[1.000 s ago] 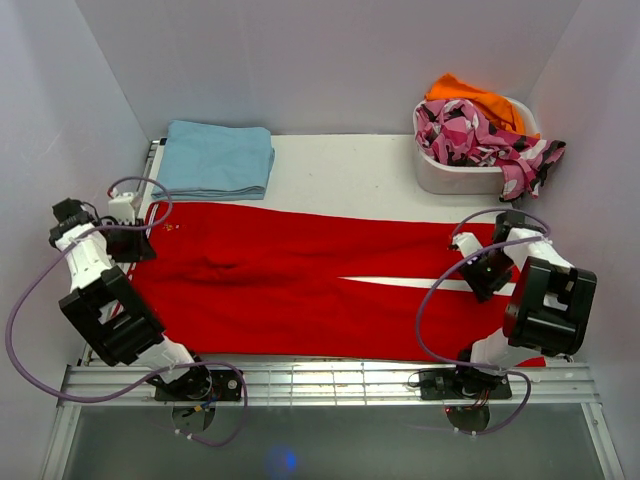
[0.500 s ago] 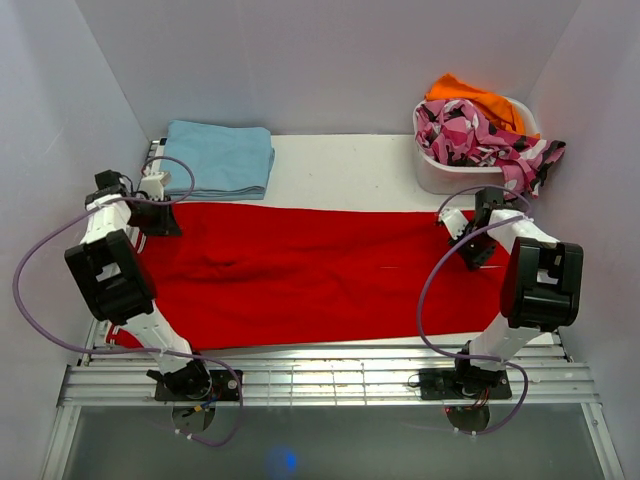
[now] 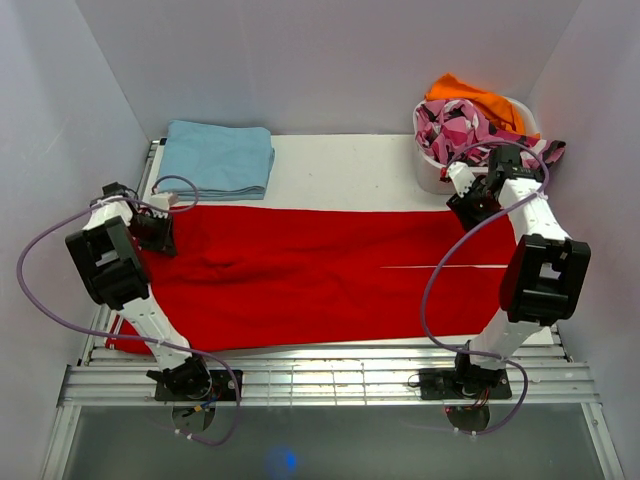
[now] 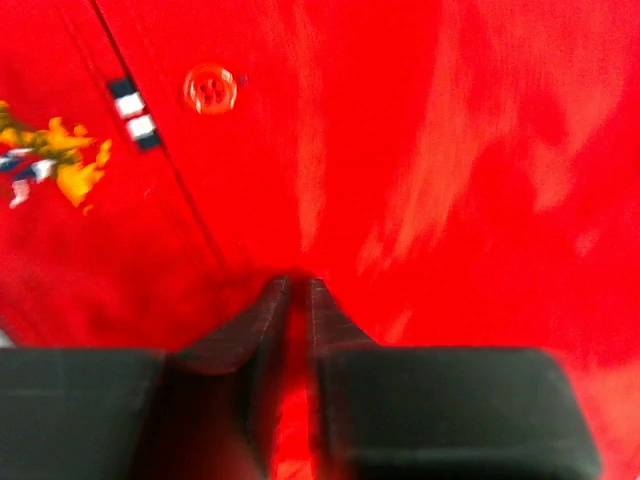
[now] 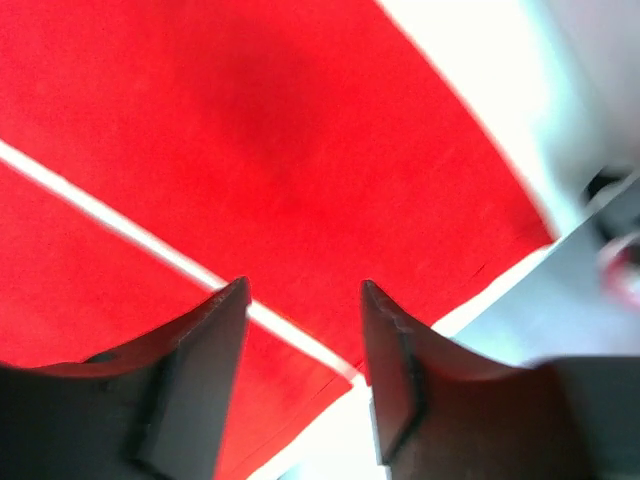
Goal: Fold and stack the trousers
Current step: Flatten the trousers out
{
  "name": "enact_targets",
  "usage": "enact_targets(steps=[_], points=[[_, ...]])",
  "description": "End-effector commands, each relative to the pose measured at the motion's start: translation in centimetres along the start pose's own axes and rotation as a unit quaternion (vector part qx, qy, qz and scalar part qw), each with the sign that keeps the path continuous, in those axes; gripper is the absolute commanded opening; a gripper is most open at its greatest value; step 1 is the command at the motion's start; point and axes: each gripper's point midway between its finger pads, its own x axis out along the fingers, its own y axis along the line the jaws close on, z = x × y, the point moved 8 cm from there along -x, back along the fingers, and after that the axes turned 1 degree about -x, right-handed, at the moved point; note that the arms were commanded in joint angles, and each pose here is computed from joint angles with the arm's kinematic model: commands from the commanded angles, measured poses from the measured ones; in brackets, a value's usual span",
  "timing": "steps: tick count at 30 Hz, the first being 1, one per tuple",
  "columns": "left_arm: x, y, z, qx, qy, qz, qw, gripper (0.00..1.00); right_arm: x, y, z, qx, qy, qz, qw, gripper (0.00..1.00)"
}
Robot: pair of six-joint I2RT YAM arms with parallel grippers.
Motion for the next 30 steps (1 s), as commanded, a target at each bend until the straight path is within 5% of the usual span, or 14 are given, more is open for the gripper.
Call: enact_targets(steps=[1,5,10,16,30], points=[[-4.0,0.7,1.7,0.09,0.006,0.001,0.996,0.33,0.5,-0.5,1.2,-0.032,-0.021,0.05,0.998,0.58],[-7.1,1.8,6.5,0.132,-0.049,0.004,0.99,0.51,2.5,-2.0,1.9,-0.046,-0.033,0.053,0.997,0.58],[-6.8,4.5,11.2,0.185,-0.096,0.006,0.978,0.53,6.7,-2.2,1.6,-0.03,-0.019,0.101,0.994,0.47],[-3.6,5.6,12.4,0.306,-0.116,-0.032,0.944,0.55,10.1,0.5,-1.4,-0.059,0.016,0.124,0.99,0.42],[3.1,7.3,11.8,0.388,-0.095,-0.06,0.915,0.59,8.6,6.9,-6.9,-0.176,0.061,0.188,0.964,0.36]])
